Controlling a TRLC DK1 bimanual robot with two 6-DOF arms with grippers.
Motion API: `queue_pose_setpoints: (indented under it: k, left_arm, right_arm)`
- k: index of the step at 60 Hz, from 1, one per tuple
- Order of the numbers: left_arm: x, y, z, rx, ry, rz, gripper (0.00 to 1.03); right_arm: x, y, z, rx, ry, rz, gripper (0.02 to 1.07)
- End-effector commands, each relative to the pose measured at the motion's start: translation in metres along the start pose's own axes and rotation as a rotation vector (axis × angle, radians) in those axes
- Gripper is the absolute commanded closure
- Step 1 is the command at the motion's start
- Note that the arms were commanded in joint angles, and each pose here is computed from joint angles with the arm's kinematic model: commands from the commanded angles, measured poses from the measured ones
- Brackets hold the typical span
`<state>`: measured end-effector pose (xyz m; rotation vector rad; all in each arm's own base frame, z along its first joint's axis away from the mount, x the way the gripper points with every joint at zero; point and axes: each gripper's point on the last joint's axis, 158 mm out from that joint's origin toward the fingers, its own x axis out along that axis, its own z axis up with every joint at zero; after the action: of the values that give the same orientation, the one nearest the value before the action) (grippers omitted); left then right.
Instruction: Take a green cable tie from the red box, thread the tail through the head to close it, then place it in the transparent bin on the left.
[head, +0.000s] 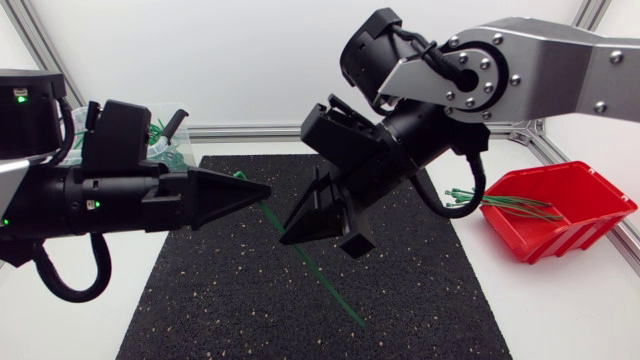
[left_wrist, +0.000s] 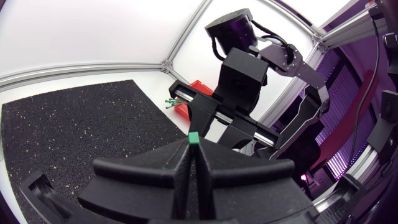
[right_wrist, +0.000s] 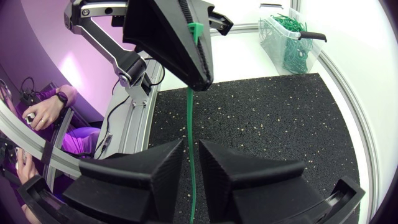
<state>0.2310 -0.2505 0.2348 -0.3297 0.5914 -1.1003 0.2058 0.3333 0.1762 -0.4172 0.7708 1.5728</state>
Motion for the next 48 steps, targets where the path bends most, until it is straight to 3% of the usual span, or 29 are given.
queue_pose_setpoints:
  k: [1, 15, 19, 24, 29, 35, 48]
  left_arm:
    - [0.000, -0.004, -0.007, 0.027, 0.012, -0.023, 1.00]
    - [0.000, 0.000, -0.003, 0.036, -0.001, -0.015, 0.97]
    - [-0.002, 0.003, 0.000, 0.031, -0.009, -0.008, 0.73]
    - [-0.001, 0.005, -0.001, 0.028, -0.007, -0.004, 0.70]
    - [-0.002, 0.007, 0.003, 0.026, -0.024, 0.000, 0.48]
    - [-0.002, 0.008, 0.003, 0.020, -0.048, -0.007, 0.29]
    - [-0.003, 0.007, 0.008, 0.047, -0.106, -0.028, 0.29]
  right_arm:
    - [-0.001, -0.002, 0.002, -0.015, 0.001, 0.012, 1.01]
    - [-0.006, 0.004, -0.002, -0.024, 0.006, 0.023, 1.01]
    - [-0.008, 0.008, -0.002, -0.025, 0.006, 0.024, 1.01]
    - [-0.011, 0.010, -0.002, -0.015, 0.002, 0.020, 1.01]
    - [-0.012, 0.010, -0.003, 0.004, 0.002, 0.019, 1.01]
    - [-0.015, 0.007, -0.002, 0.038, -0.005, 0.010, 1.01]
    - [-0.022, 0.008, 0.011, 0.127, -0.054, 0.035, 1.01]
